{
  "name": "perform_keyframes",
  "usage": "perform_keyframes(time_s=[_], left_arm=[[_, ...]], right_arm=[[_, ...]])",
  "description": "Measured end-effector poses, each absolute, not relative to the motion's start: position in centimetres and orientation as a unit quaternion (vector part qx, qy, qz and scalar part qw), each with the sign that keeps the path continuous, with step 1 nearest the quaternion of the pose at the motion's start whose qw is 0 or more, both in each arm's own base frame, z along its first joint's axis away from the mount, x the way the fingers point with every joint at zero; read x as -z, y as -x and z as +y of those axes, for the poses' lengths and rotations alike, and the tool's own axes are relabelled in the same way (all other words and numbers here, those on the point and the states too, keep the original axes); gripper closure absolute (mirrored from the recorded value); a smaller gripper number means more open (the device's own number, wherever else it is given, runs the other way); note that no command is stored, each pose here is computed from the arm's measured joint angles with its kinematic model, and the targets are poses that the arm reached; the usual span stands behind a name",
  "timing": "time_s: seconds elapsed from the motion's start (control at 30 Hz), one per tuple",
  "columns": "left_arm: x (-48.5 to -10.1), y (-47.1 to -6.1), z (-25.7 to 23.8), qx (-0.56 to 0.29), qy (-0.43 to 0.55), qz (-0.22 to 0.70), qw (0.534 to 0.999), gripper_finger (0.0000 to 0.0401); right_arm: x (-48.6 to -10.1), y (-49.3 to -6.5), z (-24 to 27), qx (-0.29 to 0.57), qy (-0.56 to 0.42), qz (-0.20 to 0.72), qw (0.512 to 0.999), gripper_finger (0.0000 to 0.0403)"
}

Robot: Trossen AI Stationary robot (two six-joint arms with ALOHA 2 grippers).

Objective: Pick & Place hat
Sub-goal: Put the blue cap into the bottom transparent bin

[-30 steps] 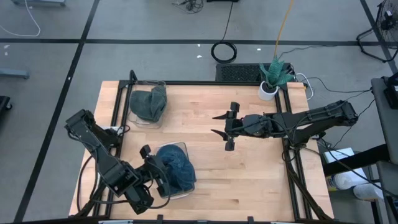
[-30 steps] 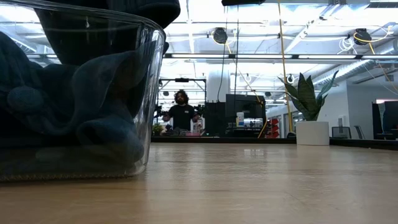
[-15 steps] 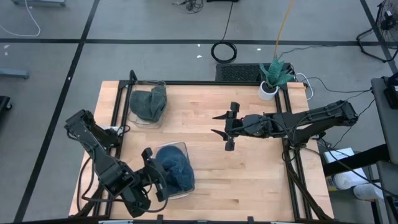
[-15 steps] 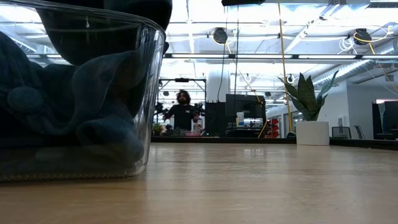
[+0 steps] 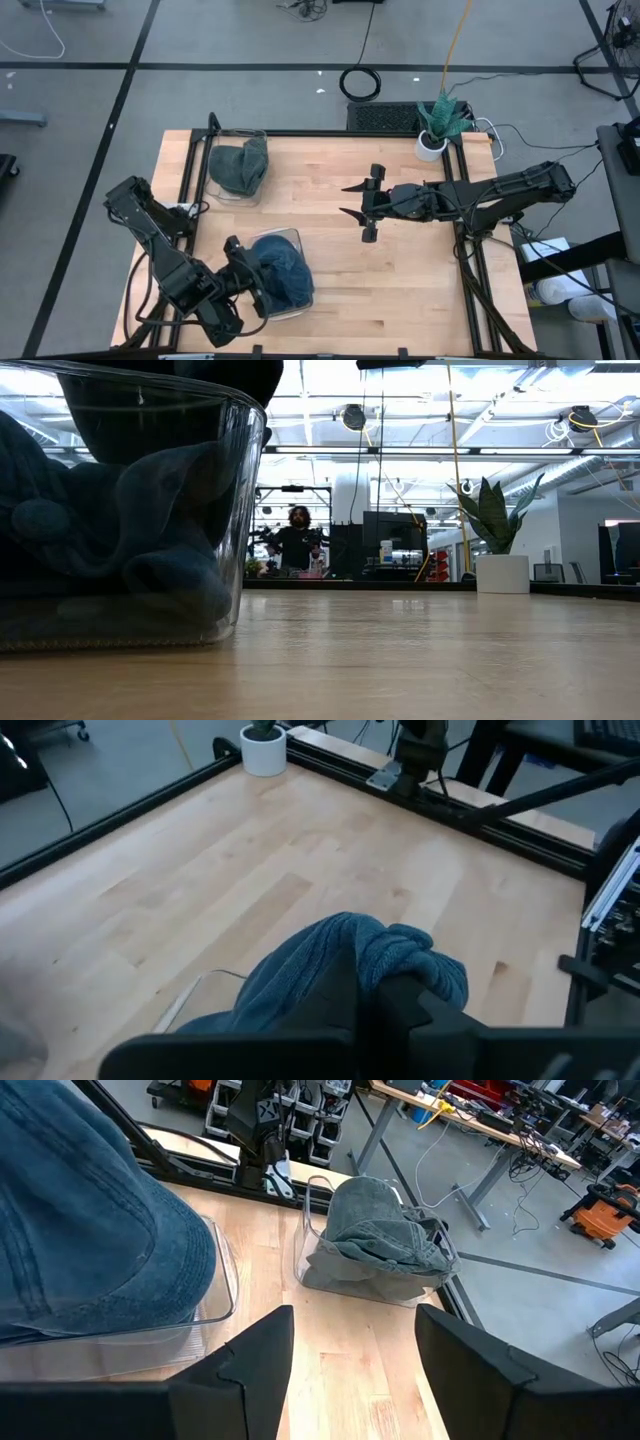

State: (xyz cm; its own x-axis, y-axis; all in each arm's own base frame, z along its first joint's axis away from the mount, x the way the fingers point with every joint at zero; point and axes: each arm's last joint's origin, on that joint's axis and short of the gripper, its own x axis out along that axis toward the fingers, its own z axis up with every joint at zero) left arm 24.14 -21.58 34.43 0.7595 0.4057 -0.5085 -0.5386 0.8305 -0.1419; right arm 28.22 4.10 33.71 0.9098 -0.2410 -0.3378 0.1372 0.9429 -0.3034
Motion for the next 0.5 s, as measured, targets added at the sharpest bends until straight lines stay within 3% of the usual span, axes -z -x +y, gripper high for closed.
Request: perform_keyframes(time_s=[0.5], left_arm=[[-35.8,-22.6,-22.1,-0.263,0.136,0.153,0.943,0.0397]], right_arm=[[-33.7,-28.2,4.1,0.098,0.138,0.189,0.967,0.0204]])
